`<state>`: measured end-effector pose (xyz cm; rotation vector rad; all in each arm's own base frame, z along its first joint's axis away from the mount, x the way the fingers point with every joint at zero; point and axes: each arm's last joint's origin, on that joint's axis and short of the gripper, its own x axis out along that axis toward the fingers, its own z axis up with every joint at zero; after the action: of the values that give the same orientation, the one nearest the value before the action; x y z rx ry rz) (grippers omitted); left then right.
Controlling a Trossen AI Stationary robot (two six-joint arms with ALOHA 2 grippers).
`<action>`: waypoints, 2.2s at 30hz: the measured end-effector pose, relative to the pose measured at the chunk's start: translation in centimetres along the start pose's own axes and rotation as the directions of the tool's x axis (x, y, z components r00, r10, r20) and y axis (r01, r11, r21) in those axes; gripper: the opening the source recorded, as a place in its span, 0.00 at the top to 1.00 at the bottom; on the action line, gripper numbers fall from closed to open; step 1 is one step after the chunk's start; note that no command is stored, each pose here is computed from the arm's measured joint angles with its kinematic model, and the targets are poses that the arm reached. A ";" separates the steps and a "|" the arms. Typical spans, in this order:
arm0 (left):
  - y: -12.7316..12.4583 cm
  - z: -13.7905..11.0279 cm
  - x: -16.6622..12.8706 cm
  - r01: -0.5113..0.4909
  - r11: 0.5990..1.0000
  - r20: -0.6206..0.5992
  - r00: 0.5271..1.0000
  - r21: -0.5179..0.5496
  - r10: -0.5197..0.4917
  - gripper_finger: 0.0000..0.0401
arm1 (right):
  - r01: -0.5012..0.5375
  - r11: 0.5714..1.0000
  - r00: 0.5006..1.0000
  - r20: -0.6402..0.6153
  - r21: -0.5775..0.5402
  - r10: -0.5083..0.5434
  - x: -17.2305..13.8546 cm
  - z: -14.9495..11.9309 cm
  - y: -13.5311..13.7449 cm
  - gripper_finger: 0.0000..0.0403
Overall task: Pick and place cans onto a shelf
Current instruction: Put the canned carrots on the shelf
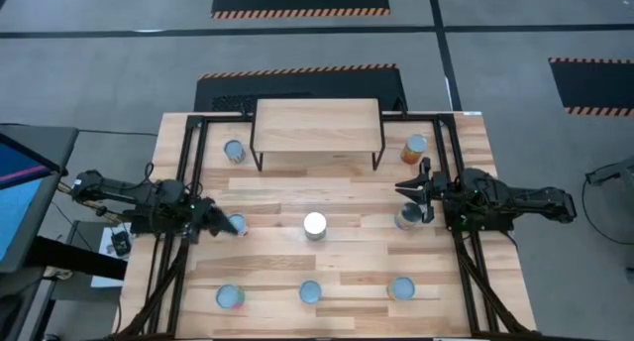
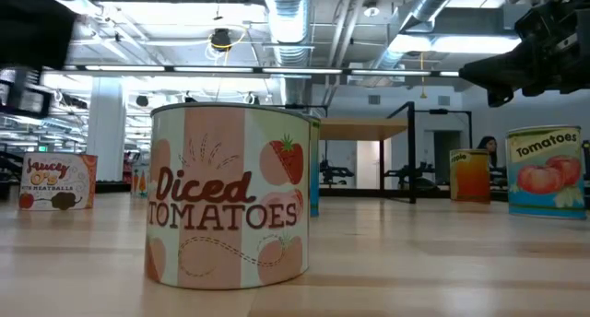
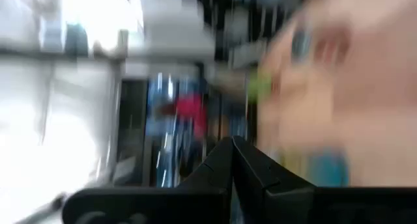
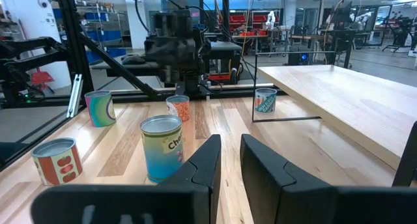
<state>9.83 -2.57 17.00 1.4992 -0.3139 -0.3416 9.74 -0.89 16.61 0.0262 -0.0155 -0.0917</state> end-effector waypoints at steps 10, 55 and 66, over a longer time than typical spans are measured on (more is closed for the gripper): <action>-0.2 -1.1 -0.2 0.010 1.000 -0.365 0.931 -0.004 -0.011 1.00 | 0.006 0.989 1.000 0.011 -0.151 -0.005 0.0 0.1 0.0 0.79; 0.4 -1.1 -0.3 -0.361 0.564 -0.404 0.913 -0.742 0.053 1.00 | -0.023 0.933 0.997 0.074 0.359 -0.004 0.0 0.7 0.0 0.79; 0.4 -0.4 0.0 -0.152 0.624 -0.162 0.986 -0.767 0.041 1.00 | -0.037 0.929 0.981 0.189 0.368 -0.035 -0.2 1.8 -0.1 0.79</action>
<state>9.99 -2.12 17.34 0.6207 -0.1049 -0.2396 9.53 -1.02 18.41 0.3965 -0.2269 -0.0888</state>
